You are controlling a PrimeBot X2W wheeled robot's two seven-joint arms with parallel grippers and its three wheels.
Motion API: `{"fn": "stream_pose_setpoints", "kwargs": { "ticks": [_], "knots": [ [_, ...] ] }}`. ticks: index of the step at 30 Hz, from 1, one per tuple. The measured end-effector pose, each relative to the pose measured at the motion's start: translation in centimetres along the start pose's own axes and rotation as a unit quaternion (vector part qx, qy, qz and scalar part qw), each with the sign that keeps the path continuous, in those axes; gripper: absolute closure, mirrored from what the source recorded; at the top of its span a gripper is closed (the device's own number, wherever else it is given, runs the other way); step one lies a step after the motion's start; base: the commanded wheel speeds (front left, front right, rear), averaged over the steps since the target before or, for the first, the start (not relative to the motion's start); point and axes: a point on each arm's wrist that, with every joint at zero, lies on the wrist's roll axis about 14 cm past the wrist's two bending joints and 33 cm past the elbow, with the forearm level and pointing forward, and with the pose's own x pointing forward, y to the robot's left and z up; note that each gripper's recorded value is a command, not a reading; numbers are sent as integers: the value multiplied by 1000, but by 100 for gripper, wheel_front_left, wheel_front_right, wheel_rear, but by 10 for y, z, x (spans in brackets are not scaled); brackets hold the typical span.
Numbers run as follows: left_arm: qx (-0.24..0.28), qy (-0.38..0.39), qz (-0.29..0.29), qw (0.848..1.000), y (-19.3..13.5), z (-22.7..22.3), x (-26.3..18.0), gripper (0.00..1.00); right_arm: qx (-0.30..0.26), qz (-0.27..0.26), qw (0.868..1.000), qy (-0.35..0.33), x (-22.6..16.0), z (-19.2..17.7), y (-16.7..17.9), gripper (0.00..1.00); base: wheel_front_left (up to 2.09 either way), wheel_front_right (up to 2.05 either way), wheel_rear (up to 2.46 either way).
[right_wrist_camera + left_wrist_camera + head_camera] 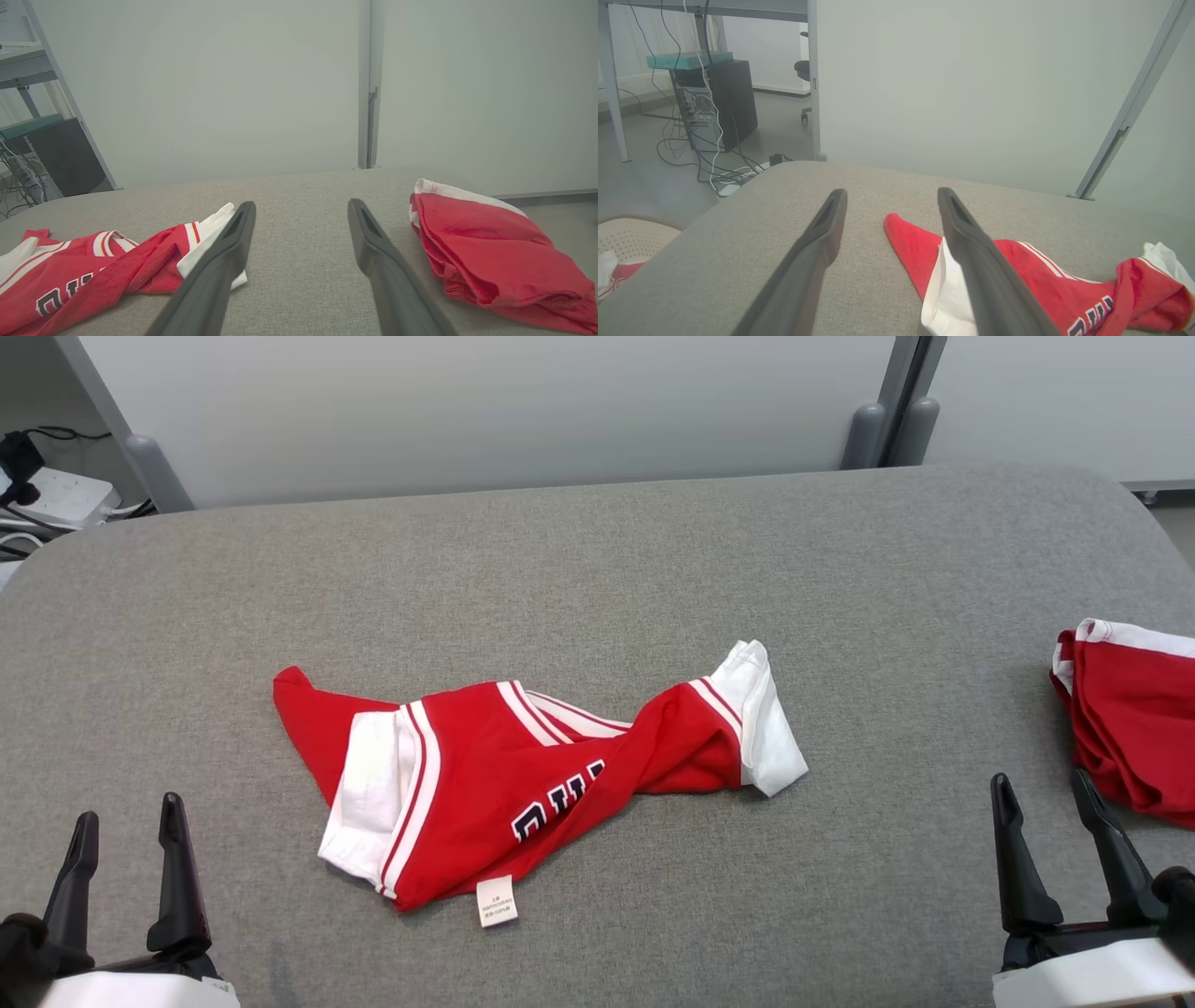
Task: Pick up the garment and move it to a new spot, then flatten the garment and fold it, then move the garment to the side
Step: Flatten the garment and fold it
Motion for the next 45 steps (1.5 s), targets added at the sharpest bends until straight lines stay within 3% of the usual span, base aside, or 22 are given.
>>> {"fn": "stream_pose_setpoints", "kwargs": {
  "ticks": [6, 10, 14, 18, 22, 25, 26, 27, 30, 34, 45],
  "knots": [
    [-5, 2, 2, 1000, 0, -1, 0, 0, -2, 19, 1000, 0, 6, 1, 11, 0, 0, 0, 0],
    [-2, -1, 11, 1000, 5, 0, -2, 0, -15, 60, 998, -6, 18, 7, 30, 0, 0, 0, 0],
    [4, -14, 20, 1000, 12, 6, -6, 0, -30, 132, 991, -12, 33, 13, 68, 0, 0, 0, 0],
    [3, -23, 27, 999, 15, 11, -8, 0, -38, 226, 973, -2, 42, 10, 122, 0, 0, 0, 0],
    [-2, -29, 26, 999, 15, 13, -10, 0, -42, 321, 946, 26, 41, -8, 177, 0, 0, 0, 0],
    [-6, -33, 29, 999, 14, 13, -10, 0, -57, 389, 917, 59, 33, -32, 214, 0, 0, 0, 0],
    [-5, -35, 30, 999, 15, 13, -10, 0, -65, 412, 906, 71, 30, -40, 226, 0, 0, 0, 0],
    [-2, -34, 32, 999, 17, 11, -11, 0, -78, 455, 882, 91, 22, -56, 247, 0, 0, 0, 0],
    [-5, -31, 39, 999, 19, 8, -12, 0, -104, 505, 848, 121, 13, -81, 270, 0, 0, 0, 0],
    [-5, -30, 38, 999, 18, 4, -9, 0, -135, 548, 812, 148, 8, -110, 289, 0, 0, 0, 0],
    [-8, -15, 40, 999, 18, -8, -4, 0, -229, 621, 734, 150, 4, -156, 314, 0, 0, 0, 0]
  ]
}}
